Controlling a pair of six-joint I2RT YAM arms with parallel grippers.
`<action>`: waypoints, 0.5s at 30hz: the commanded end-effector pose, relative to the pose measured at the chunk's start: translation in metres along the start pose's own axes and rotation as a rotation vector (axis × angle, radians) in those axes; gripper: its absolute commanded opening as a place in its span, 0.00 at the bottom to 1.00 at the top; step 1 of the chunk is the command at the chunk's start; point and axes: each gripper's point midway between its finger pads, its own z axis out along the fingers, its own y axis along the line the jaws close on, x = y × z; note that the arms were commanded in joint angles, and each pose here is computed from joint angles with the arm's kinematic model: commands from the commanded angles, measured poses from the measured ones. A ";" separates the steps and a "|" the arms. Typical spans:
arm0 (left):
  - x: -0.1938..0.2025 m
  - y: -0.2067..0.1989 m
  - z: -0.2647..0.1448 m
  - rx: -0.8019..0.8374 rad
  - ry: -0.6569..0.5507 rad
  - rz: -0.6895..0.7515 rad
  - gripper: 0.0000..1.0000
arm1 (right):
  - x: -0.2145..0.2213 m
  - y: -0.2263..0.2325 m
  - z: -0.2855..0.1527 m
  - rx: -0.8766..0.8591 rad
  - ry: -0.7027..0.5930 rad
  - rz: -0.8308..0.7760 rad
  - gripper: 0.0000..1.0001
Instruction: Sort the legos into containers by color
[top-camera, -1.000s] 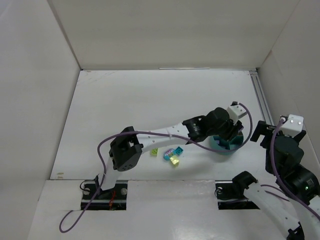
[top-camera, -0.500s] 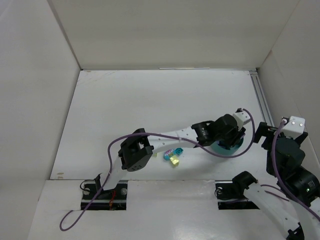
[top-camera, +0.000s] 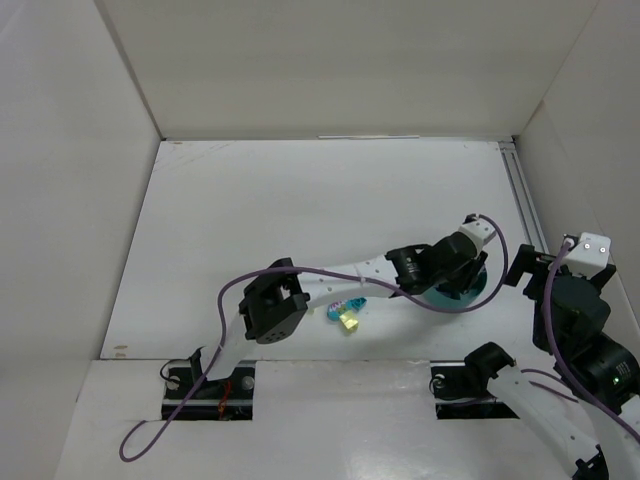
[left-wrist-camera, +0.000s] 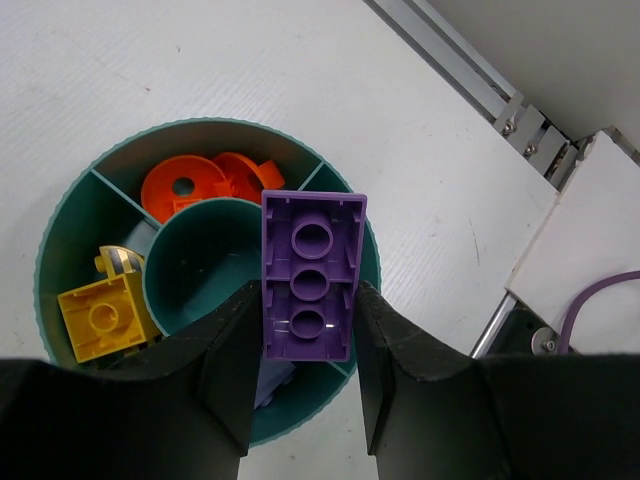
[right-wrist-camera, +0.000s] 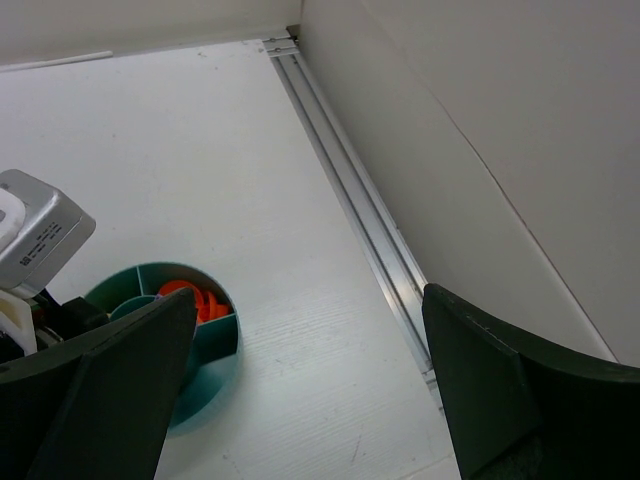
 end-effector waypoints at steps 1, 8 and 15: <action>-0.012 -0.019 -0.006 0.018 -0.041 0.000 0.27 | -0.004 -0.003 -0.002 0.001 -0.020 0.034 0.99; -0.006 -0.027 -0.004 0.049 -0.030 0.019 0.29 | -0.002 -0.002 -0.001 0.002 -0.014 0.026 0.99; -0.001 -0.022 0.004 0.022 -0.023 0.021 0.29 | -0.002 -0.002 -0.001 0.002 -0.014 0.026 0.99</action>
